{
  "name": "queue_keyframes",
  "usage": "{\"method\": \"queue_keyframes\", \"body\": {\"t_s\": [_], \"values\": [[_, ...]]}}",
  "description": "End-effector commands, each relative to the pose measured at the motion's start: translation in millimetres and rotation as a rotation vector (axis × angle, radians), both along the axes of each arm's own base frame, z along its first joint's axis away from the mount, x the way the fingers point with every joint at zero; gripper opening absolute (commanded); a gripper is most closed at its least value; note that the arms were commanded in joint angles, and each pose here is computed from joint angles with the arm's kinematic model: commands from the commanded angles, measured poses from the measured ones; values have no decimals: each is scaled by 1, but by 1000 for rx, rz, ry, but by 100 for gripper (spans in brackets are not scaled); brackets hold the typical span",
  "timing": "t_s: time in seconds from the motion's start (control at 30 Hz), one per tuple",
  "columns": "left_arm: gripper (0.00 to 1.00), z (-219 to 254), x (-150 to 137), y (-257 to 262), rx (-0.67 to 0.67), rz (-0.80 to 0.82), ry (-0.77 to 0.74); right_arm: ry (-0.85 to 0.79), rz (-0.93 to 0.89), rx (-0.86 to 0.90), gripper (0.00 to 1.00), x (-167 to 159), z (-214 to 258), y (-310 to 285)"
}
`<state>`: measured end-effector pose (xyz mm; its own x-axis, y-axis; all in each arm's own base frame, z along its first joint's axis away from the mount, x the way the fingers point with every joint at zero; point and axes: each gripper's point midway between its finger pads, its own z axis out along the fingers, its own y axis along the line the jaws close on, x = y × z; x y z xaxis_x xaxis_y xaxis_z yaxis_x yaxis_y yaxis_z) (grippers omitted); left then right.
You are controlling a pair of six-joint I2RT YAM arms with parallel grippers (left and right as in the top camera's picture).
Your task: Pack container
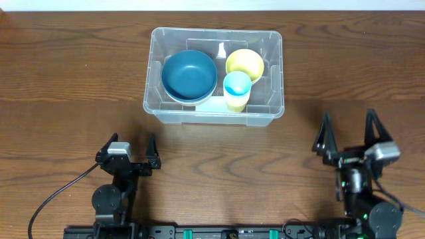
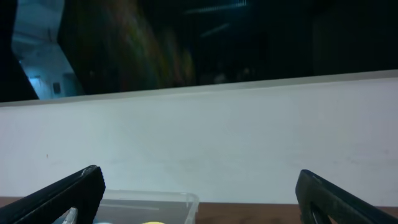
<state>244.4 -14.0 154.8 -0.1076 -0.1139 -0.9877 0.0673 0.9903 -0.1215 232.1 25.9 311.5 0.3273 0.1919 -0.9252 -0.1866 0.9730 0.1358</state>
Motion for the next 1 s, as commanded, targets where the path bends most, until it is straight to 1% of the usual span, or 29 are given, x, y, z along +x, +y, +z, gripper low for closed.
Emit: {"method": "queue_keyframes", "body": {"t_s": [0.0, 0.13, 0.23, 0.4, 0.5, 0.8, 0.83, 0.9, 0.97], "values": [[98, -16, -1, -3, 8, -16, 46, -47, -7, 3, 99, -10, -5, -2], [98, -16, -1, -3, 8, -16, 46, -61, -20, 3, 99, -13, -17, -6], [98, -16, -1, -3, 8, -16, 46, -32, -25, 2, 99, -8, -31, -6], [98, -16, -1, -3, 8, -16, 45, 70, -25, -2, 99, 3, -66, -6], [98, -16, -1, -3, 8, -16, 46, 160, -28, -6, 99, 9, -87, -6], [98, -16, -1, -3, 8, -16, 46, 414, -28, -18, 99, 14, -149, -6], [98, -16, -1, -3, 8, -16, 46, 434, -29, -21, 99, 13, -154, -6], [98, -16, -1, -3, 8, -16, 46, 425, -34, -68, 99, 13, -153, -6], [98, -16, -1, -3, 8, -16, 46, 424, -36, -79, 99, 13, -153, -6]]}}
